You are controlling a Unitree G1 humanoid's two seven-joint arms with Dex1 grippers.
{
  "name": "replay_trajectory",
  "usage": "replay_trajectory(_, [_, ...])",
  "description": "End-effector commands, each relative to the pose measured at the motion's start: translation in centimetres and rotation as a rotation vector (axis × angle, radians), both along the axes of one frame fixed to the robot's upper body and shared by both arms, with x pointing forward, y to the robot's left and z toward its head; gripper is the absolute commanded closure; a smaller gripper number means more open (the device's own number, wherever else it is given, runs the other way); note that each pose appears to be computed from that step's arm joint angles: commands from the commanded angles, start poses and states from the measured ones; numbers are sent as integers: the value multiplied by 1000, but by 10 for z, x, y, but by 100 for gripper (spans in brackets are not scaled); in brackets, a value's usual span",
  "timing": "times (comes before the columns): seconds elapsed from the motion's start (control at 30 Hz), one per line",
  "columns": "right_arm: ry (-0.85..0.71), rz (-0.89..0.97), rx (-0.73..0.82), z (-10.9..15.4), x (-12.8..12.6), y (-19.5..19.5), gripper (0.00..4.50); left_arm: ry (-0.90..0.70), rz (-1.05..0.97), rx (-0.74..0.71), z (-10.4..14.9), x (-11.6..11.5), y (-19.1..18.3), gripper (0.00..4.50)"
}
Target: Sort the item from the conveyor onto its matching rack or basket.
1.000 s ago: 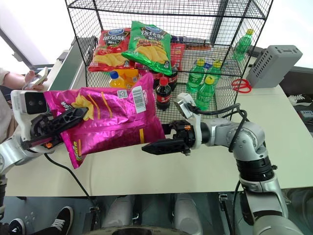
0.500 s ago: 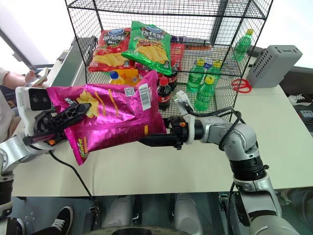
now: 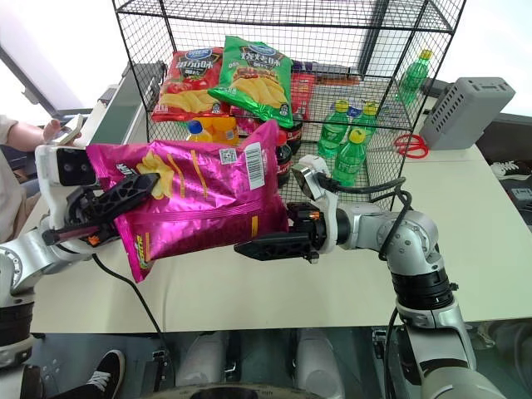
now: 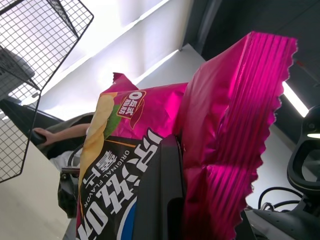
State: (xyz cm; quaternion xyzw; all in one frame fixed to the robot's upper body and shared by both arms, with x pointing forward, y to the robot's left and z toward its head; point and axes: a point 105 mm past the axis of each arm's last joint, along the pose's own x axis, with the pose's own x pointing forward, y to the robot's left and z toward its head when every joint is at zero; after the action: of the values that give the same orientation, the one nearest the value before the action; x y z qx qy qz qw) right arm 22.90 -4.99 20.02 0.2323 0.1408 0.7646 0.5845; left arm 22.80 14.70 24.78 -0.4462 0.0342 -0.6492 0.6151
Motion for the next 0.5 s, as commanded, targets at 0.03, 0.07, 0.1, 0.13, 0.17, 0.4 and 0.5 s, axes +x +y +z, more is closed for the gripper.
replay_trajectory(0.03, [-33,63,28,11,-11,7,0,-22,-8,-10,5,1,-3,443])
replay_trajectory(0.07, [-34,65,30,11,-11,7,0,-26,13,0,3,4,-3,443])
replay_trajectory(0.1, [-33,64,25,12,-11,7,0,-30,24,17,1,5,-3,443])
replay_trajectory(0.13, [-33,62,22,12,-10,6,0,-31,31,27,0,5,-2,443])
replay_trajectory(0.17, [-28,53,20,12,-8,5,0,-31,48,22,0,7,0,443])
replay_trajectory(0.4, [-33,-20,-21,5,3,-1,283,-30,72,58,-6,9,7,450])
replay_trajectory(0.5, [-48,-44,-26,4,7,-4,417,-34,81,59,-6,10,8,450])
